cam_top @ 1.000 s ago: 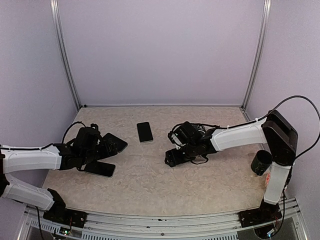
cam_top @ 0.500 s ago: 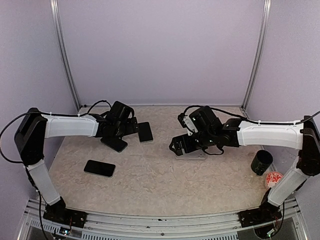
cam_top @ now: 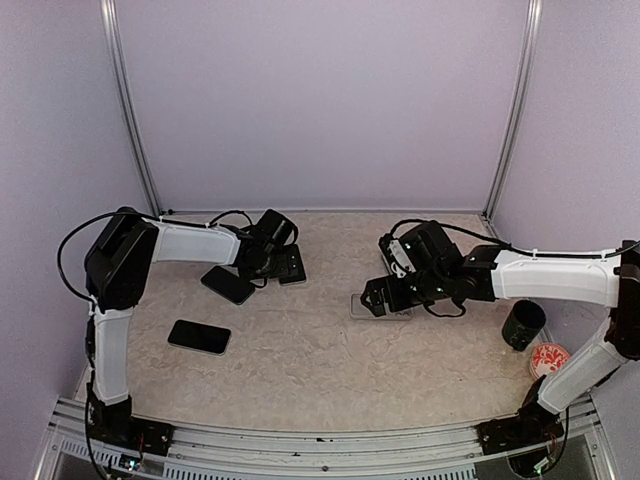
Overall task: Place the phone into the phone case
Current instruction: Pick up the phone from the center of the board, then pass from the left arm to the right
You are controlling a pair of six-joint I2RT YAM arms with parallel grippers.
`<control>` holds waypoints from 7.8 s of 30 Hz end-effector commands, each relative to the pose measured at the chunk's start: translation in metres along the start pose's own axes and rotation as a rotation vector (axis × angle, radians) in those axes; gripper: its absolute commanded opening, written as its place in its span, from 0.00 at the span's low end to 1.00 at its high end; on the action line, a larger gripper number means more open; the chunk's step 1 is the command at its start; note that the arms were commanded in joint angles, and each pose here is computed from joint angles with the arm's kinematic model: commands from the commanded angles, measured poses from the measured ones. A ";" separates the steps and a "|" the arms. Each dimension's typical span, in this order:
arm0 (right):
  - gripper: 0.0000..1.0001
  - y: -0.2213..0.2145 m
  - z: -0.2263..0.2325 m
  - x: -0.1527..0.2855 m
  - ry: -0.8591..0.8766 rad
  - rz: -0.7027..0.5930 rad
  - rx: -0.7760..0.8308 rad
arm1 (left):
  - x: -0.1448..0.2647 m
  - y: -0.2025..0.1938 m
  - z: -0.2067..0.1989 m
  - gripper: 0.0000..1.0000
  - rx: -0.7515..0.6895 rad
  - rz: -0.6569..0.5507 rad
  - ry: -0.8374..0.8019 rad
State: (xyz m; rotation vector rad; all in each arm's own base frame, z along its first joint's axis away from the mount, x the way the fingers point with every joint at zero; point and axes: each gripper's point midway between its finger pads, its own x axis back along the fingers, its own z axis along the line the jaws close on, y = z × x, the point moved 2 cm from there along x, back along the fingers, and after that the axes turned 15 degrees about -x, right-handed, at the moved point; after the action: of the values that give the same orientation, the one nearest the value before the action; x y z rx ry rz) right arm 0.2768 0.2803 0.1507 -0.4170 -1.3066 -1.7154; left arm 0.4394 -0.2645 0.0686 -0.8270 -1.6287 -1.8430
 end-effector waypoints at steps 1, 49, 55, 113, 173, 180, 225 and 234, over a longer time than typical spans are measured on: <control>0.99 0.000 -0.006 0.003 -0.017 -0.014 -0.017 | -0.007 -0.004 -0.010 0.99 -0.003 0.037 -0.022; 0.99 0.001 -0.010 -0.006 -0.047 -0.011 0.003 | -0.048 -0.044 -0.040 0.97 -0.031 0.140 0.109; 0.99 0.001 -0.010 -0.005 -0.046 -0.015 0.001 | -0.052 -0.054 -0.042 0.90 -0.061 0.159 0.117; 0.99 0.015 -0.005 -0.008 0.107 0.059 -0.003 | 0.089 -0.147 -0.087 0.22 -0.517 -0.049 -0.283; 0.96 -0.039 0.032 -0.030 0.425 0.353 -0.033 | 0.218 -0.145 -0.135 0.13 -0.701 -0.553 -0.471; 0.89 -0.043 0.042 -0.028 0.500 0.392 -0.046 | 0.222 -0.151 -0.142 0.13 -0.745 -0.574 -0.448; 0.00 -0.049 0.055 -0.008 0.757 0.492 -0.151 | 0.221 -0.152 -0.134 0.42 -0.706 -0.590 -0.408; 0.00 -0.030 0.051 0.001 0.744 0.396 -0.148 | 0.223 -0.131 -0.115 0.99 -0.471 -0.549 -0.587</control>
State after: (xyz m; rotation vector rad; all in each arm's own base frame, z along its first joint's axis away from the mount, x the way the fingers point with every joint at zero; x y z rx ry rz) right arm 0.2302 0.3303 0.1270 -0.1848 -0.5033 -1.3700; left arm 0.1793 -0.3634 0.1170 -1.2355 -1.6629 -2.7806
